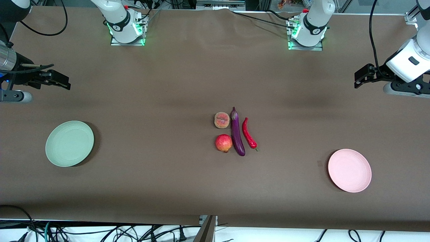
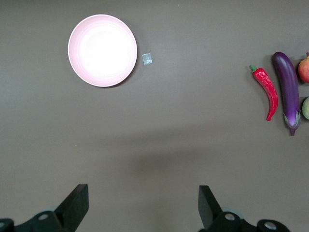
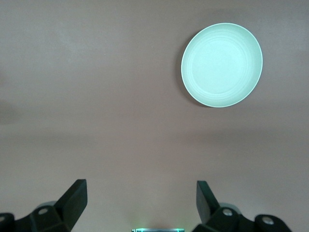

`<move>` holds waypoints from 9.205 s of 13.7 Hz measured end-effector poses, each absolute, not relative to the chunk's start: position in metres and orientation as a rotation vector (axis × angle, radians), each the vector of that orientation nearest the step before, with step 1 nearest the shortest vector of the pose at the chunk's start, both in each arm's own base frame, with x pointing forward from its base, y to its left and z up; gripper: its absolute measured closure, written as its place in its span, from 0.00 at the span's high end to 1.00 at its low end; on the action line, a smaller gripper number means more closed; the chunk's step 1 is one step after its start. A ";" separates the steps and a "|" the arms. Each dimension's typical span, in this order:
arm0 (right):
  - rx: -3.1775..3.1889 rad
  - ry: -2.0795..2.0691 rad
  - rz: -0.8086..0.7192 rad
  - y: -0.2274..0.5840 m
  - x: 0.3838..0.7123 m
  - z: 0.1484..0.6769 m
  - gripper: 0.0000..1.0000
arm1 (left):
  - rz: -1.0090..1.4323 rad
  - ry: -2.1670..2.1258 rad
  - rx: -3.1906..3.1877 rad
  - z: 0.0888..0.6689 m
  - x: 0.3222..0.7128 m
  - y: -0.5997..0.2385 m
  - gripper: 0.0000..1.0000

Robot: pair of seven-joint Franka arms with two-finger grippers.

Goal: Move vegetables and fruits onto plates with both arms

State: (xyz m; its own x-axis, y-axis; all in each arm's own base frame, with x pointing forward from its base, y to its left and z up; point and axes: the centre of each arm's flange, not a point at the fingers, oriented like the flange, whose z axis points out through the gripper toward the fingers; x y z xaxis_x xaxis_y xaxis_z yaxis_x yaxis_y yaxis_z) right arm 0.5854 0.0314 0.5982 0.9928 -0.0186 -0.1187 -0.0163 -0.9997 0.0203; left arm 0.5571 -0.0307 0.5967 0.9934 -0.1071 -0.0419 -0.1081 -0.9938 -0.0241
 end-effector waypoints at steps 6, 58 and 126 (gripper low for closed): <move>3.117 -0.027 -0.191 0.031 0.587 0.595 1.00 | 0.063 0.168 -3.110 0.597 0.557 -0.031 1.00; 3.372 -0.269 0.045 0.476 0.571 0.272 1.00 | 0.183 -0.450 -3.315 0.196 0.643 -0.239 1.00; 3.340 0.059 -0.247 0.155 0.706 0.293 1.00 | 0.099 0.013 -3.350 0.239 0.598 -0.365 1.00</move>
